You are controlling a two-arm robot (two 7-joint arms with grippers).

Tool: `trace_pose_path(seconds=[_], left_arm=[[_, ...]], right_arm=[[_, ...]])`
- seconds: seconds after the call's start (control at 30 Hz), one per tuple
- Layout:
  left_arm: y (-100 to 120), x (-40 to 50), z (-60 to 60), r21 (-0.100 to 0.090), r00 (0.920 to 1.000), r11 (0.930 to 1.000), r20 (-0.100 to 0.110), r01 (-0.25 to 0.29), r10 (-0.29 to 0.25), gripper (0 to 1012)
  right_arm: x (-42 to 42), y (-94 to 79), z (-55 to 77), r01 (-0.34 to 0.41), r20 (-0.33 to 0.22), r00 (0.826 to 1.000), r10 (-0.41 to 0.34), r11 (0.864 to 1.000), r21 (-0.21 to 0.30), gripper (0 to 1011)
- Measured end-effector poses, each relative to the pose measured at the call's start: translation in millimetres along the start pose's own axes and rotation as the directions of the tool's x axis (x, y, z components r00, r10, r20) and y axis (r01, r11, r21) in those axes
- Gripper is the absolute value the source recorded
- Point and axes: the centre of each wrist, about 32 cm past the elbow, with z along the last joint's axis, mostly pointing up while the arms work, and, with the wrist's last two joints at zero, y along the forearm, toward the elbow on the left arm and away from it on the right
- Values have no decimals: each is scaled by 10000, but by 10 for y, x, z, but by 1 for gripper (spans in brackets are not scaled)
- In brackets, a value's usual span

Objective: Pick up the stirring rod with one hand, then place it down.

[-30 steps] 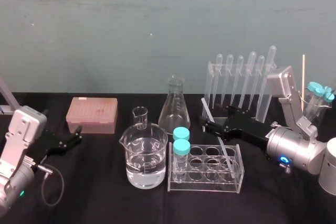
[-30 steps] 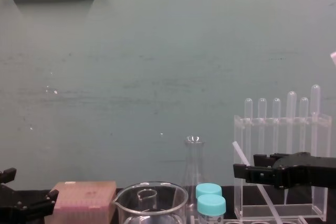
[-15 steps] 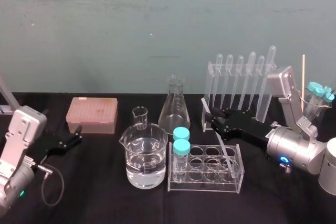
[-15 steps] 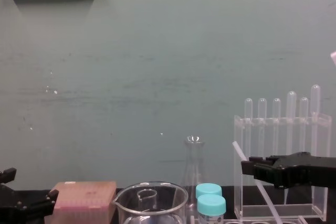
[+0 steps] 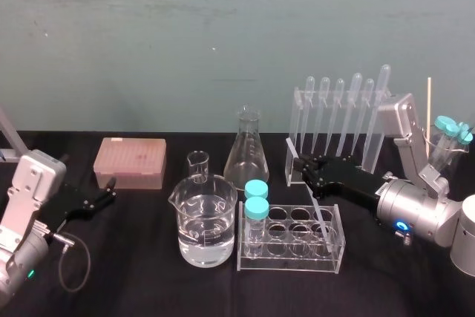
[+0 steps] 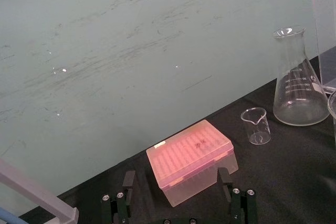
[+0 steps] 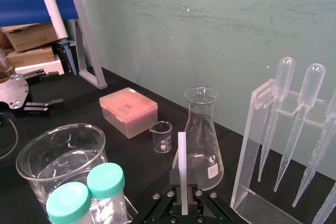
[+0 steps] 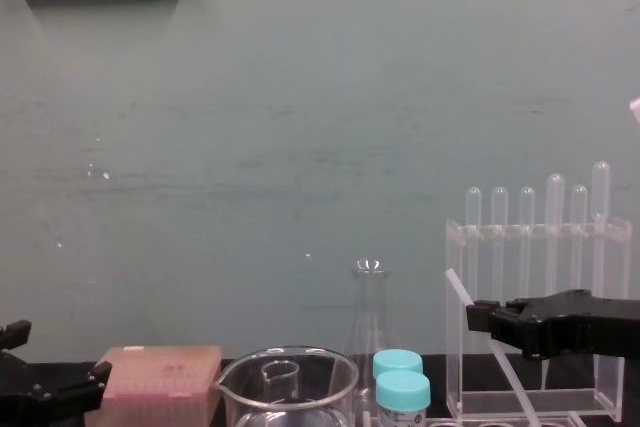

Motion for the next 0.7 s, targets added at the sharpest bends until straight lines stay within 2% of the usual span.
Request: trace_pose_path(seconds=[0.17, 0.33, 0.57, 0.7], left_arm=[[0, 0, 0, 0, 10000, 10000, 0, 0, 0, 1000], [0, 0, 0, 0, 10000, 10000, 0, 0, 0, 1000], [0, 0, 0, 0, 10000, 10000, 0, 0, 0, 1000], [0, 0, 0, -1, 10000, 10000, 0, 0, 0, 1000]], right_arm=[[-1, -1, -3, 14, 27, 10000, -14, 10000, 14, 57], [-20, -12, 5, 168, 194, 9997, -175, 9993, 346, 57], [-42, -30, 46, -107, 67, 9999, 100, 9928, 1190, 57], [-54, -36, 87, -640, -85, 9977, 671, 9776, 2005, 57]])
